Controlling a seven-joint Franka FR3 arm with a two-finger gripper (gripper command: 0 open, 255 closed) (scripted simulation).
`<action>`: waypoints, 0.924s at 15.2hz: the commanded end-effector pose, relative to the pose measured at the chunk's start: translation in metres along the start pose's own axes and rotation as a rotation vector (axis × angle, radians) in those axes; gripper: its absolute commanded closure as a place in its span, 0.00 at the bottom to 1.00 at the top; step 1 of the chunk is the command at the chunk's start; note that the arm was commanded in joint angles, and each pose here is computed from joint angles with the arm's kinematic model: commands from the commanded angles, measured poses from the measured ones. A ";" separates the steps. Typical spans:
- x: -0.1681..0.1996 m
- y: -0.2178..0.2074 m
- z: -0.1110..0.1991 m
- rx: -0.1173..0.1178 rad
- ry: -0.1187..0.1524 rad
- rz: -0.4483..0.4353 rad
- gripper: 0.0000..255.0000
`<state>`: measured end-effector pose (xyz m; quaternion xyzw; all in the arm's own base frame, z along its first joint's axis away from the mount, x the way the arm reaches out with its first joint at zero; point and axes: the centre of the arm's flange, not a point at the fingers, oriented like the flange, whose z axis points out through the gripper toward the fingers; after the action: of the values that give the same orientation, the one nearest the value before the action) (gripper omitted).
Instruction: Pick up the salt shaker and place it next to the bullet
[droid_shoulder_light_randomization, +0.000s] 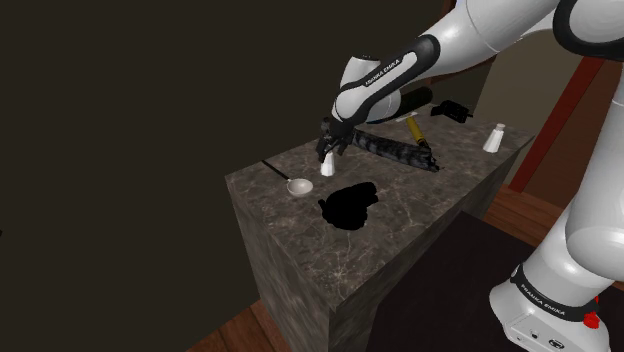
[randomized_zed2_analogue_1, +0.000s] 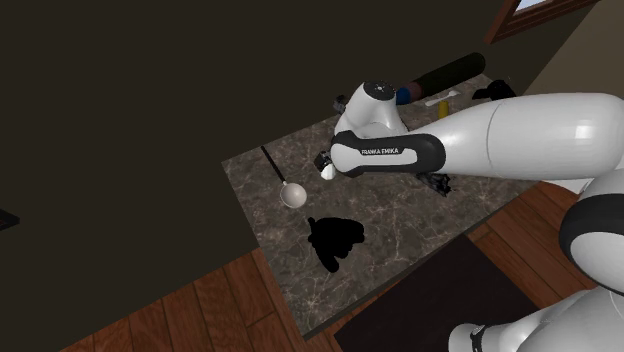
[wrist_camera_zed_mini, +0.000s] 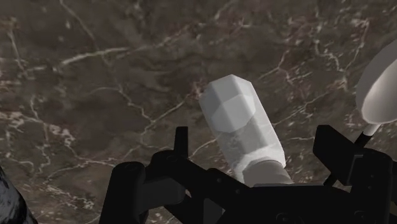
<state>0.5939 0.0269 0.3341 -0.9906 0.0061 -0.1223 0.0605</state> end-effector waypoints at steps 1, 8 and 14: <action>0.000 0.000 0.000 0.000 0.000 0.000 0.00; 0.000 0.000 0.000 0.000 0.000 0.000 1.00; 0.004 -0.002 -0.015 0.000 0.000 0.000 1.00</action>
<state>0.5943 0.0268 0.3441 -0.9906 0.0060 -0.1224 0.0605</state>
